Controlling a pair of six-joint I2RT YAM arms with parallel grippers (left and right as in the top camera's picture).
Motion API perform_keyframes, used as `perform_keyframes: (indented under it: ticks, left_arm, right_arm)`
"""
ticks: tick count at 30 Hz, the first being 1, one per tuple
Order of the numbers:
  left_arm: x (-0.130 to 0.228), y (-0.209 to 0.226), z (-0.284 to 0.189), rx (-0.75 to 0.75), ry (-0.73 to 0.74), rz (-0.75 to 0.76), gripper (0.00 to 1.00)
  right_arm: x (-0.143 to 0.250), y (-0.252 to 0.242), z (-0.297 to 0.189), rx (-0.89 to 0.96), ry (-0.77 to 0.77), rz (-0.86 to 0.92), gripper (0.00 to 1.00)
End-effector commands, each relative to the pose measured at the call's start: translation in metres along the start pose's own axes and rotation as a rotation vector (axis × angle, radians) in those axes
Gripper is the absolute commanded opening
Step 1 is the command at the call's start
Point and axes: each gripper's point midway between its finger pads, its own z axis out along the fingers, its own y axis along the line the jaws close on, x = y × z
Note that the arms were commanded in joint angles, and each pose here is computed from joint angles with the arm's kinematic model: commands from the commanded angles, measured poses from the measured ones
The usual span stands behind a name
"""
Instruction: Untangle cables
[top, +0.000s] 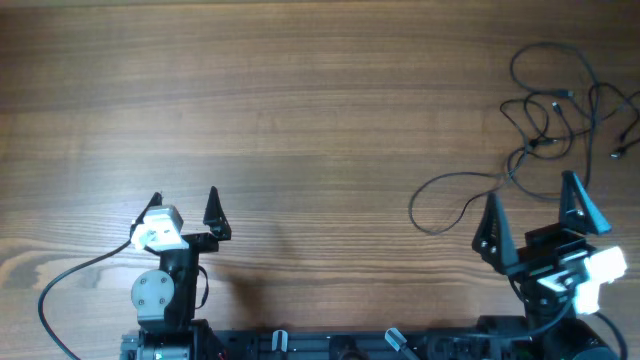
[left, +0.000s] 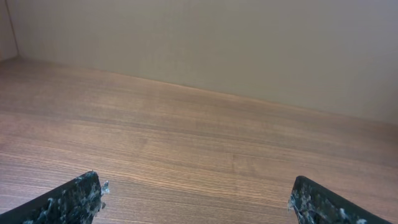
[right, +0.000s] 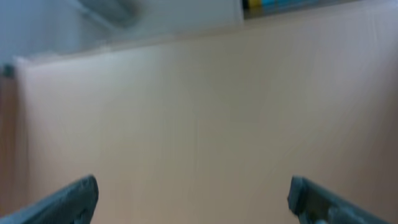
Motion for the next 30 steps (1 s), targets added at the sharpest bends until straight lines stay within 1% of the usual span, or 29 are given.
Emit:
perform_keyframes:
  ticks: [1, 3, 7, 13, 16, 21, 25, 26, 30]
  left_arm:
    - [0.001, 0.001, 0.0, -0.001, -0.001, 0.02, 1.0]
    - [0.001, 0.001, 0.0, -0.001, -0.001, 0.02, 1.0]
    - [0.001, 0.001, 0.0, -0.001, -0.001, 0.02, 1.0]
    - [0.001, 0.001, 0.0, -0.001, -0.001, 0.02, 1.0]
    - [0.001, 0.001, 0.0, -0.001, -0.001, 0.02, 1.0]
    - [0.001, 0.001, 0.0, -0.001, -0.001, 0.02, 1.0]
    - [0.001, 0.001, 0.0, -0.001, -0.001, 0.02, 1.0]
    - [0.001, 0.001, 0.0, -0.001, -0.001, 0.02, 1.0]
    - [0.001, 0.001, 0.0, -0.001, -0.001, 0.02, 1.0]
  right_arm:
    - [0.015, 0.012, -0.006, -0.078, -0.066, -0.192, 1.0]
    - [0.026, 0.006, -0.008, -0.051, -0.065, -0.212, 1.0]
    - [0.052, -0.014, -0.011, 0.047, -0.011, -0.191, 1.0]
    - [0.08, -0.032, -0.017, 0.133, 0.047, -0.171, 1.0]
    - [0.102, -0.038, -0.019, 0.16, 0.133, -0.132, 1.0]
    - [0.148, -0.043, -0.031, 0.176, 0.327, -0.1, 1.0]
    - [0.194, -0.049, -0.053, 0.217, 0.528, -0.052, 1.0]
    - [0.197, -0.051, -0.056, 0.236, 0.544, -0.037, 1.0]
    - [0.196, -0.053, -0.055, 0.241, 0.542, -0.064, 1.0]
